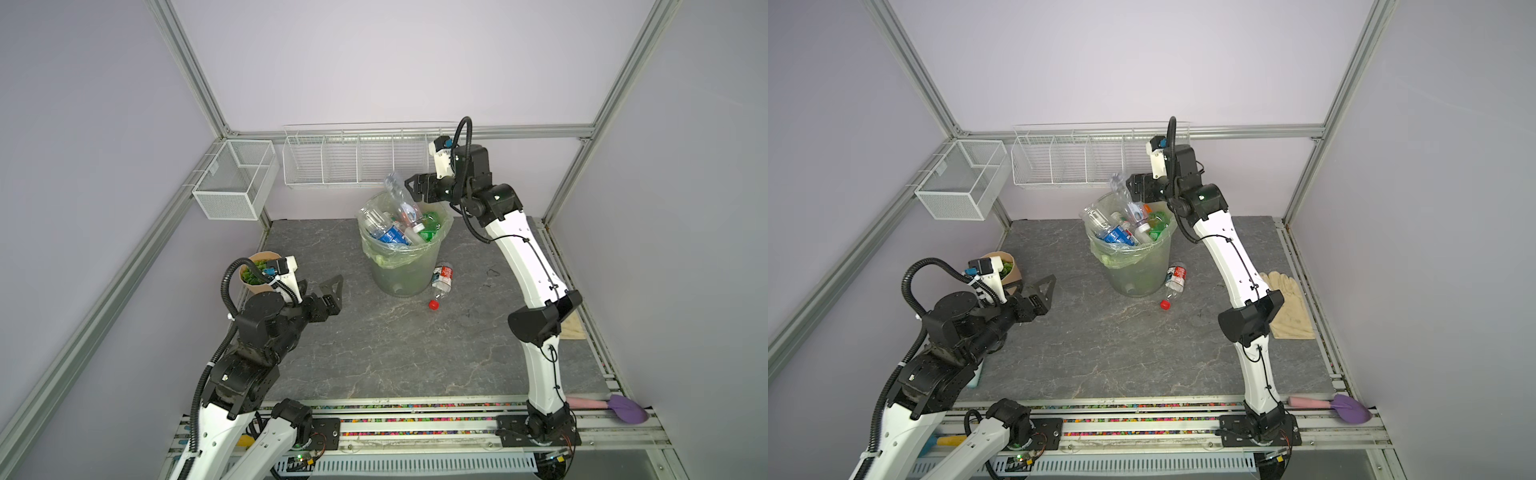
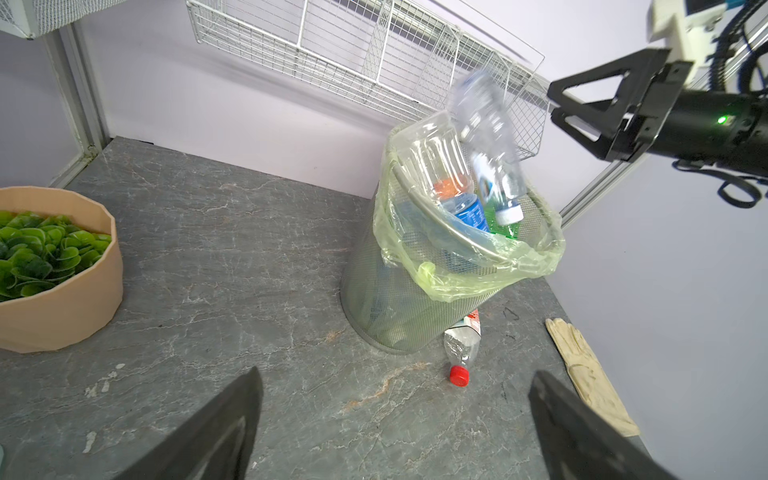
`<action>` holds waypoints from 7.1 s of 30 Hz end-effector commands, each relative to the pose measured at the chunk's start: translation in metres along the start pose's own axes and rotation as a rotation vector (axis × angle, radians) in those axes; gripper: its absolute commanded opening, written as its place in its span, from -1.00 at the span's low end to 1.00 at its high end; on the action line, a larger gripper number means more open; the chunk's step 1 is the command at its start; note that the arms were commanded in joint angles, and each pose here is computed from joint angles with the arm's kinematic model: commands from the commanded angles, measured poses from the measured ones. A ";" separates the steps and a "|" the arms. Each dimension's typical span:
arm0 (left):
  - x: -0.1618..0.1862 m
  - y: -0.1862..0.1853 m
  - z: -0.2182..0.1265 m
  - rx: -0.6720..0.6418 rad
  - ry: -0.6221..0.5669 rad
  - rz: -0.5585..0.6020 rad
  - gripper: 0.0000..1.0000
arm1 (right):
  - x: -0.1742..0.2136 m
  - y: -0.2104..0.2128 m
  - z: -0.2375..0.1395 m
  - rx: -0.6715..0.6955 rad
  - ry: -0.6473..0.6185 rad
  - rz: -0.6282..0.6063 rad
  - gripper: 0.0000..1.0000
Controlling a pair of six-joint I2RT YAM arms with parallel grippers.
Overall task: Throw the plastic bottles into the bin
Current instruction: 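Open the right gripper to drop the clear bottle into the bin, then lower the right gripper toward the red-labelled red-capped bottle beside the bin, then close the right gripper on the red-labelled bottle's body, then lift the red-labelled bottle with the right gripper and carry it over the bin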
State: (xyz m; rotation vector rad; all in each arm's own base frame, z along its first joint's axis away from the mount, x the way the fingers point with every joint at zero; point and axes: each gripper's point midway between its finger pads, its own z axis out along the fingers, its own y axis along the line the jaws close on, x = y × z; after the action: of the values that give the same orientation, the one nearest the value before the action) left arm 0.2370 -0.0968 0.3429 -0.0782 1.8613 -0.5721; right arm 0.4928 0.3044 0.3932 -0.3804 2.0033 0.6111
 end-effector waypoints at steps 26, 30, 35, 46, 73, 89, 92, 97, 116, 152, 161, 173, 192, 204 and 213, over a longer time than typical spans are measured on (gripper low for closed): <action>-0.001 0.001 -0.003 -0.006 -0.004 0.006 0.99 | 0.039 -0.080 -0.119 0.326 -0.028 0.104 0.76; 0.001 0.002 -0.001 -0.008 0.001 0.002 0.99 | 0.065 -0.099 -0.117 0.326 0.019 0.190 0.76; 0.003 0.001 0.002 -0.003 0.008 -0.002 0.99 | 0.102 -0.123 -0.108 0.341 0.101 0.281 0.77; 0.007 0.003 0.003 -0.007 0.015 -0.004 0.99 | 0.188 -0.147 -0.065 0.279 0.281 0.440 0.91; 0.011 0.003 0.009 -0.001 0.026 -0.011 0.99 | 0.311 -0.159 0.032 0.161 0.561 0.616 0.62; 0.016 0.005 0.008 -0.007 0.036 -0.013 0.99 | 0.323 -0.152 0.051 0.156 0.590 0.614 0.43; 0.019 0.006 0.009 -0.005 0.042 -0.015 0.99 | 0.327 -0.150 0.055 0.154 0.600 0.612 0.40; 0.031 0.008 0.014 0.004 0.063 -0.025 0.99 | 0.332 -0.149 0.057 0.152 0.608 0.617 0.13; 0.038 0.009 0.018 0.012 0.077 -0.043 0.99 | 0.329 -0.147 0.029 0.225 0.610 0.563 0.06; 0.035 0.011 0.013 0.002 0.063 -0.038 0.99 | 0.337 -0.134 -0.001 0.274 0.590 0.582 -0.44; 0.035 0.009 0.018 0.010 0.068 -0.041 0.99 | 0.284 -0.132 -0.040 0.286 0.475 0.501 -0.44; 0.033 0.006 0.019 0.020 0.062 -0.046 0.99 | 0.190 -0.113 -0.115 0.298 0.201 0.335 -0.41; 0.030 0.003 0.018 0.036 0.056 -0.064 0.99 | 0.040 -0.027 -0.235 0.040 -0.324 0.162 -0.28; 0.027 0.000 0.016 0.044 0.049 -0.063 0.99 | -0.020 -0.002 -0.225 -0.039 -0.404 0.113 -0.25; 0.025 0.000 0.013 0.041 0.044 -0.061 0.99 | -0.046 0.012 -0.158 -0.079 -0.341 0.089 -0.23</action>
State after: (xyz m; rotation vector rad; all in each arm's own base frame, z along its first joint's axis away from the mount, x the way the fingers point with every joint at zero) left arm 0.2423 -0.1100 0.3069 -0.0909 1.9205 -0.6453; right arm 0.3822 0.2090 0.5040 -0.1730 1.6724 0.7577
